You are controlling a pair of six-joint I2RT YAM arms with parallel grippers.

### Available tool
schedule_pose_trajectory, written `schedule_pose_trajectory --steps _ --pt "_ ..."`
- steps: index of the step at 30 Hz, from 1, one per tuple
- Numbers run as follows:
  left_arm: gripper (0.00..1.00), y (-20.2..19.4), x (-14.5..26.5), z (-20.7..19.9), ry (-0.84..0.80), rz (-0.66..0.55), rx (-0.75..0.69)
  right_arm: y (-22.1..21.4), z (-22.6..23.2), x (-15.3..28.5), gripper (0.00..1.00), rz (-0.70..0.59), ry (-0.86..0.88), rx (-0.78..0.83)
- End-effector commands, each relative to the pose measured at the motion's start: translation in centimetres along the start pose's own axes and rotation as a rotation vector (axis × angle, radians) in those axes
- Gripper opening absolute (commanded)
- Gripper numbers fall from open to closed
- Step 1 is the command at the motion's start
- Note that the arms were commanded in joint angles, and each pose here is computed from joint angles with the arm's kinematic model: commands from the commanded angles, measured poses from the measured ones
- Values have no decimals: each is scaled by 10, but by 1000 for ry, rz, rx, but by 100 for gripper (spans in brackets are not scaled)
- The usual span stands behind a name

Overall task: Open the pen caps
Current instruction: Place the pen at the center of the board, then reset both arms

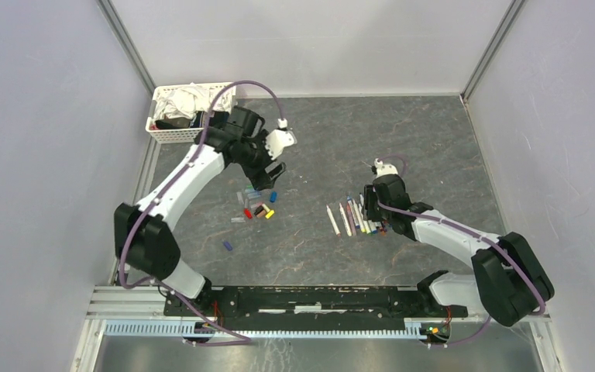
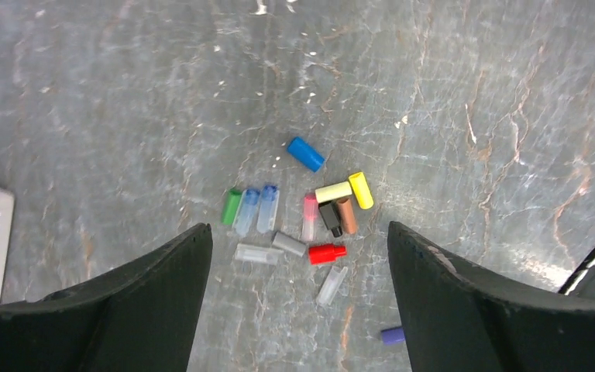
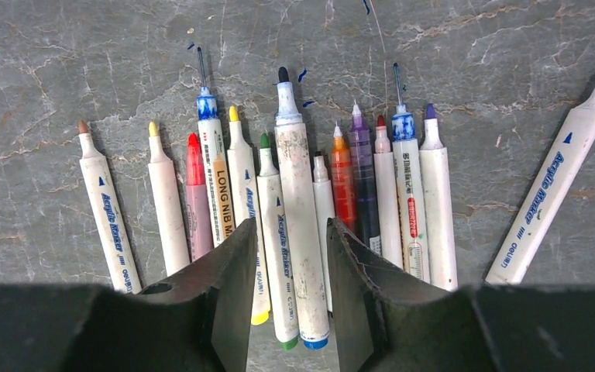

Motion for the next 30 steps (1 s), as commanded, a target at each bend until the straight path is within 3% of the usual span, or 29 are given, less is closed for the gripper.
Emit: schedule_pose_trajectory --steps 1,5,7,11,13,15,16,17,21,27,30 --pt "89 -11 39 17 104 -48 204 6 2 8 43 -24 17 -2" --pt "89 -44 57 46 192 -90 390 18 9 21 43 -41 39 -11" --pt "89 -60 63 58 253 -97 466 33 16 32 48 -75 54 -15" --pt "90 -84 55 69 440 -88 590 67 10 47 71 -170 -41 -27" --pt "91 -95 45 71 536 -106 660 81 -7 49 77 -210 -153 -48" --pt "91 -106 36 74 643 -132 710 92 -32 53 81 -299 -302 -82" --pt "91 -113 31 75 695 -141 732 96 -46 57 94 -368 -382 -94" --pt "91 -119 27 77 744 -154 745 98 -61 60 98 -451 -461 -105" --pt "91 -137 2 74 795 -188 743 87 -104 67 98 -669 -647 -63" --pt "90 -150 -28 75 793 -257 773 60 -145 63 98 -778 -798 -49" --pt "90 -152 -34 77 807 -282 761 49 -156 61 98 -825 -768 -46"
Point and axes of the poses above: each gripper's point midway between its finger pads, its own x axis back along the fingers, its own z axis along the line the jaws close on, y = z × x, the point moved 5 cm from there along x, back along the fingers, and after that the axes turned 11 degrees about -x, right-handed, at the moved point
